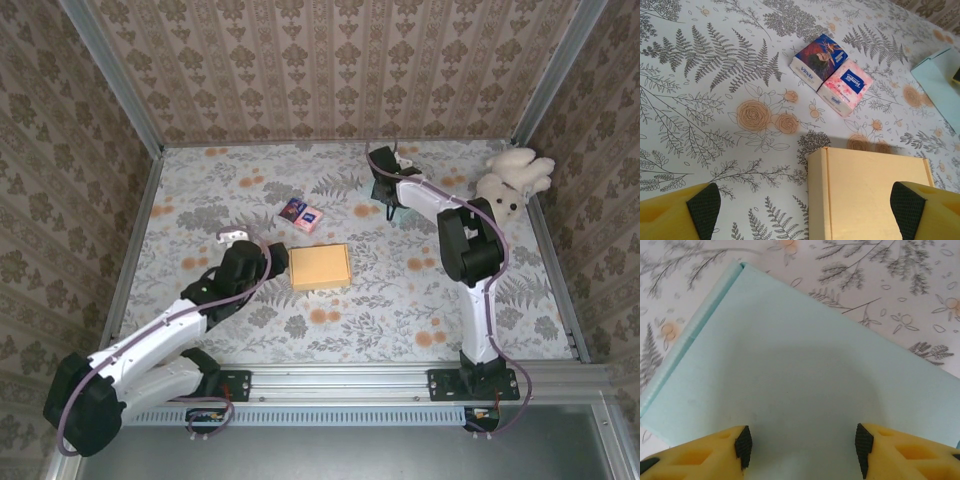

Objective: Fold the paper box

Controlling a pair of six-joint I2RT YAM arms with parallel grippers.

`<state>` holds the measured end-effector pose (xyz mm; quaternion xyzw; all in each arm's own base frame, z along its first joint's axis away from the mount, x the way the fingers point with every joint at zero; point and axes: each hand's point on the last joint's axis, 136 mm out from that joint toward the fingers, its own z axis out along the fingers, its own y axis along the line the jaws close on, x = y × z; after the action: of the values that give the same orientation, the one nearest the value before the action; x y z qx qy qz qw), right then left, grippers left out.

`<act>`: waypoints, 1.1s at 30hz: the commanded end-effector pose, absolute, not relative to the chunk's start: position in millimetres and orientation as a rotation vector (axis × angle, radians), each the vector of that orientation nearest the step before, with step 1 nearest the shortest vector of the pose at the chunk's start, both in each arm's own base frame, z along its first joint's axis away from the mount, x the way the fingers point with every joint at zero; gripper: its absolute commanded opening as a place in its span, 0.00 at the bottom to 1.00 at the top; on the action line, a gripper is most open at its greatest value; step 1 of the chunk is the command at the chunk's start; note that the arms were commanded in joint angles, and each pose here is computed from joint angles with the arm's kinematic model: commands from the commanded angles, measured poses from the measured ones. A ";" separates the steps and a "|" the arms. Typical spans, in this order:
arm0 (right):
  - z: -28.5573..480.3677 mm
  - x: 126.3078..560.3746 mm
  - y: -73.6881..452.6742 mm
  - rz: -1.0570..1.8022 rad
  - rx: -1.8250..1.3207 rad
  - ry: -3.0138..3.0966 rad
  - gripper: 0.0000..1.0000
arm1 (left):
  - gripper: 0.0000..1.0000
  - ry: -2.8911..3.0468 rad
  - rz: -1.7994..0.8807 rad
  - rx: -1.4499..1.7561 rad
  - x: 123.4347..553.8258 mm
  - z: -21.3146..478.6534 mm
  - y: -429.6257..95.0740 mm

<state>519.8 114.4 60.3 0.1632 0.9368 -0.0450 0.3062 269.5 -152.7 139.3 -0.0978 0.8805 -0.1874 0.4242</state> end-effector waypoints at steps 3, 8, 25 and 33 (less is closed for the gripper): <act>-7.5 440.4 145.2 -0.011 -0.134 2.880 0.56 | 0.92 2.222 -0.492 -0.262 262.0 134.1 -153.0; -7.4 407.0 177.7 0.334 -0.352 2.921 0.48 | 0.92 2.218 -0.495 -0.271 260.1 135.5 -153.9; 8.3 332.4 165.8 0.279 -0.796 3.023 0.46 | 0.91 2.221 -0.471 -0.267 257.9 137.4 -157.8; 39.1 360.4 153.2 0.116 -0.684 2.882 0.48 | 0.91 2.214 -0.458 -0.246 257.7 145.2 -160.1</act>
<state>398.1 180.9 57.5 -0.2466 0.9524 0.0797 0.1606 254.2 -161.2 132.9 -0.0918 0.8884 -0.1873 0.4089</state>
